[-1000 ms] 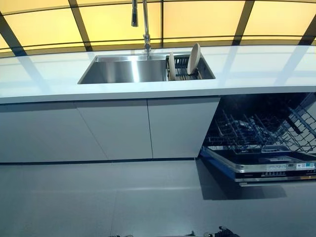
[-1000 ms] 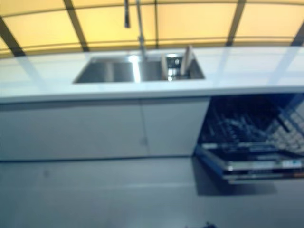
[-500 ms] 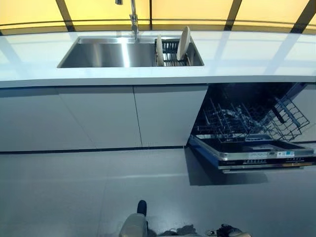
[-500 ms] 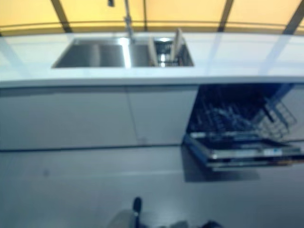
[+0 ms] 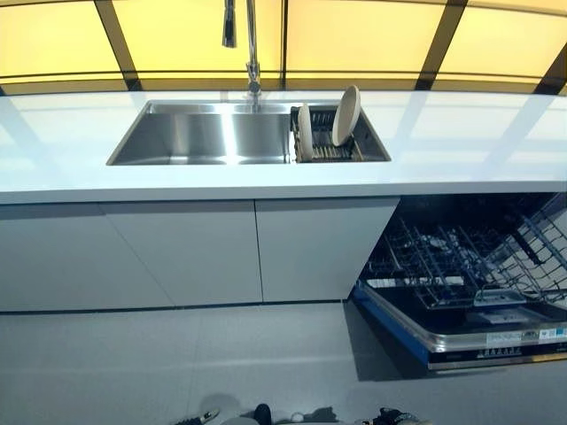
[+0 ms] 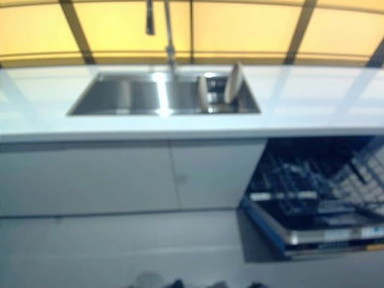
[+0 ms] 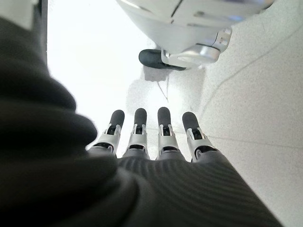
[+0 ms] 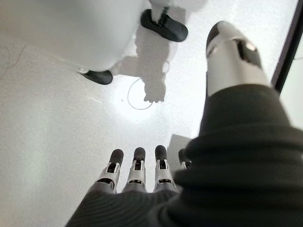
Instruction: Take plates into dishwasher
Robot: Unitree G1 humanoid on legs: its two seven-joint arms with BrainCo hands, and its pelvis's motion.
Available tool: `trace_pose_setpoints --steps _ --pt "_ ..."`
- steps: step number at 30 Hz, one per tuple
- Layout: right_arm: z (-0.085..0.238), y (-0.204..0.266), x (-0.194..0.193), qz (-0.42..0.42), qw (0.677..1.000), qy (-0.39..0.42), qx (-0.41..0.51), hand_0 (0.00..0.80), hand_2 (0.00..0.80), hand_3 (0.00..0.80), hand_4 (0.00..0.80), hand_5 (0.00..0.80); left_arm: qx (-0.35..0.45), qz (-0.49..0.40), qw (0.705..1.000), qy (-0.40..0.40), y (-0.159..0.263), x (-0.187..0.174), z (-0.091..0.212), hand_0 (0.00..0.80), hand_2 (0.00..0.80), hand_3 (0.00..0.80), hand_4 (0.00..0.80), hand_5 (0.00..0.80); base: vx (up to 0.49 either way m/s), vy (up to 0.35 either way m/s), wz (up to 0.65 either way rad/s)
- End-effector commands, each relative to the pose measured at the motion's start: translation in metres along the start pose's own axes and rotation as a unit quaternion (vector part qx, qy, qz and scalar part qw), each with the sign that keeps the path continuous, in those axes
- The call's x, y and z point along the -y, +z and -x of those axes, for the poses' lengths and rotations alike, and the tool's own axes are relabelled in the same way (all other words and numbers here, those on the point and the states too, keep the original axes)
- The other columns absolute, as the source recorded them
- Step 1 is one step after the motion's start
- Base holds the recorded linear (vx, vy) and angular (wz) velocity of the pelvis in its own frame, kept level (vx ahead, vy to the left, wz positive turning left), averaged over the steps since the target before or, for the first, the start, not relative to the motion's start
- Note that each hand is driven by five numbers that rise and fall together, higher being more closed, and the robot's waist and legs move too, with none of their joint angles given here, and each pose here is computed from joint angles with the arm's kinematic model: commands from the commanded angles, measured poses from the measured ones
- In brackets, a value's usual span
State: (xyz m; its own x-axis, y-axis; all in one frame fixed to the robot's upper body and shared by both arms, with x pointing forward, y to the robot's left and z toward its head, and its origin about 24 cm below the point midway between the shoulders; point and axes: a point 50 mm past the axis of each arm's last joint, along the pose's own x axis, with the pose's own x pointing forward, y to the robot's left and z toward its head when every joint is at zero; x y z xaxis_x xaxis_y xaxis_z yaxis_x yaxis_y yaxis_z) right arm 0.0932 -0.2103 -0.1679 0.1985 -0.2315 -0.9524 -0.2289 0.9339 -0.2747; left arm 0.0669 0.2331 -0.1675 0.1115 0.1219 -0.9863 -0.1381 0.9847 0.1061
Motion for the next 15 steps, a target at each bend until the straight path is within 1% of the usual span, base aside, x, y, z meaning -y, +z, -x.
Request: trace_pose_setpoints --steps 1,2,5,7,11,13,15 --pt "0.0 -0.003 0.024 -0.032 0.998 -0.051 0.0 0.0 0.0 0.0 0.0 0.0 -0.011 -0.039 0.999 0.015 0.001 -0.003 0.0 0.0 0.0 0.0 0.0 0.0 0.305 0.136 0.3" --pt "0.0 -0.008 0.025 -0.046 0.998 -0.053 -0.006 0.0 0.0 0.0 0.0 0.0 -0.007 -0.047 0.999 0.022 0.005 -0.005 0.0 0.0 0.0 0.0 0.0 0.0 0.306 0.079 0.45" --pt "-0.001 -0.008 0.028 -0.046 0.998 -0.048 -0.002 0.0 0.0 0.0 0.0 0.0 -0.004 -0.053 0.998 0.025 0.01 -0.004 0.001 0.0 0.0 0.0 0.0 0.0 0.326 -0.025 0.54" --pt "-0.001 -0.004 0.03 -0.05 0.998 -0.047 0.005 0.0 0.0 0.0 0.0 0.0 -0.003 -0.057 0.998 0.026 0.011 -0.002 0.001 0.0 0.0 0.0 0.0 0.0 0.367 -0.186 0.14" --pt "0.0 0.006 0.036 -0.047 0.996 -0.065 0.026 0.0 0.0 0.0 0.0 0.0 0.007 -0.05 0.999 0.016 0.013 0.0 0.0 0.0 0.0 0.0 0.0 0.0 0.34 -0.217 0.34" --pt "0.0 0.006 0.037 -0.041 0.997 -0.069 0.02 0.0 0.0 0.0 0.0 0.0 -0.001 -0.047 0.999 0.025 0.004 -0.002 0.0 0.0 0.0 0.0 0.0 0.0 0.305 -0.172 0.37" --pt "0.0 0.003 0.036 -0.058 0.996 -0.07 0.017 0.0 0.0 0.0 0.0 0.0 -0.004 -0.04 0.999 0.016 -0.003 -0.002 0.0 0.0 0.0 0.0 0.0 0.0 0.273 -0.107 0.44"
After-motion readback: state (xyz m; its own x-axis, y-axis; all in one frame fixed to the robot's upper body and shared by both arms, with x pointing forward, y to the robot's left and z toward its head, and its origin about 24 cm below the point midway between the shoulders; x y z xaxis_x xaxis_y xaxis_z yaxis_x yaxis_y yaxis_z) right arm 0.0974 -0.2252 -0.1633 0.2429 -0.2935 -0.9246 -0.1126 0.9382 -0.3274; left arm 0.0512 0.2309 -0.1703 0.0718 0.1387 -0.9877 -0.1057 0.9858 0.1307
